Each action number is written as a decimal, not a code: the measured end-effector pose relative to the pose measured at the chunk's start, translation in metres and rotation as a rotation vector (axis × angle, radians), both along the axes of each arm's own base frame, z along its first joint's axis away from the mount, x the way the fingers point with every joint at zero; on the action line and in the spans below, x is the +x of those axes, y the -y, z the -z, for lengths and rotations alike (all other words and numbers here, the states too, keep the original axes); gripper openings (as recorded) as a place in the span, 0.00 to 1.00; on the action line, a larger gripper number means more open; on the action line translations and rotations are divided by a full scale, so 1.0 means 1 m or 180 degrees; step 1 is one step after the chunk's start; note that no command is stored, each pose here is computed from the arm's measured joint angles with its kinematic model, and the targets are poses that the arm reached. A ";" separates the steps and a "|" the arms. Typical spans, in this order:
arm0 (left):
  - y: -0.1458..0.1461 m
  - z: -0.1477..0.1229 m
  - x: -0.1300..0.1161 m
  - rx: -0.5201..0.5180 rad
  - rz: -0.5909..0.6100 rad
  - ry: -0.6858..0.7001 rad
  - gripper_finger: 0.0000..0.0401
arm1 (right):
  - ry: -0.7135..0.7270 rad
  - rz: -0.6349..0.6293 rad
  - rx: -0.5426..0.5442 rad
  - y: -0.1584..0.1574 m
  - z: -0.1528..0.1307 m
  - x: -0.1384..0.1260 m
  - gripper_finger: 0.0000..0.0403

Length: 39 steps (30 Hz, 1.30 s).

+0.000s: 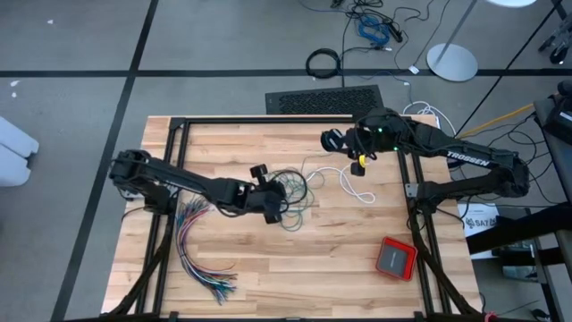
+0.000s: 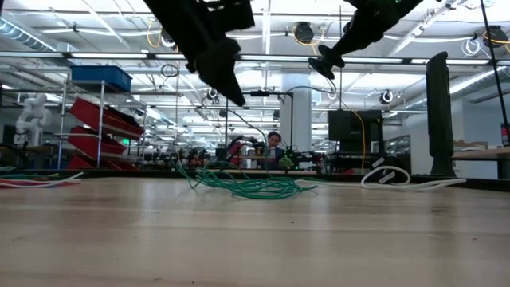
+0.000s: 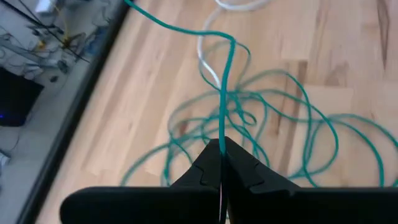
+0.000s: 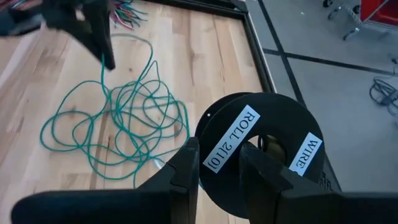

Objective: Coil cords
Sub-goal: Uncoil the green wire from the spool

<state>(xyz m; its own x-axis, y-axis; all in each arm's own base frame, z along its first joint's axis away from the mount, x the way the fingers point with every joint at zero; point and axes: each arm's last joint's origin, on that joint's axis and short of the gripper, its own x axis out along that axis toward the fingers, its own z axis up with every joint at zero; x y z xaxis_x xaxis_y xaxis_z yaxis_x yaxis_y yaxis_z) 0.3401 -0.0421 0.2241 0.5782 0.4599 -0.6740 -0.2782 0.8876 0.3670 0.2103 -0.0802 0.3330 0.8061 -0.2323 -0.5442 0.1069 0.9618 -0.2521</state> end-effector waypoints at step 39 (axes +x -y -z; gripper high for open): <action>-0.037 0.003 0.067 0.0226 0.0225 0.1658 0.68 | 0.0578 -0.0762 0.0333 -0.028 -0.021 -0.004 0.19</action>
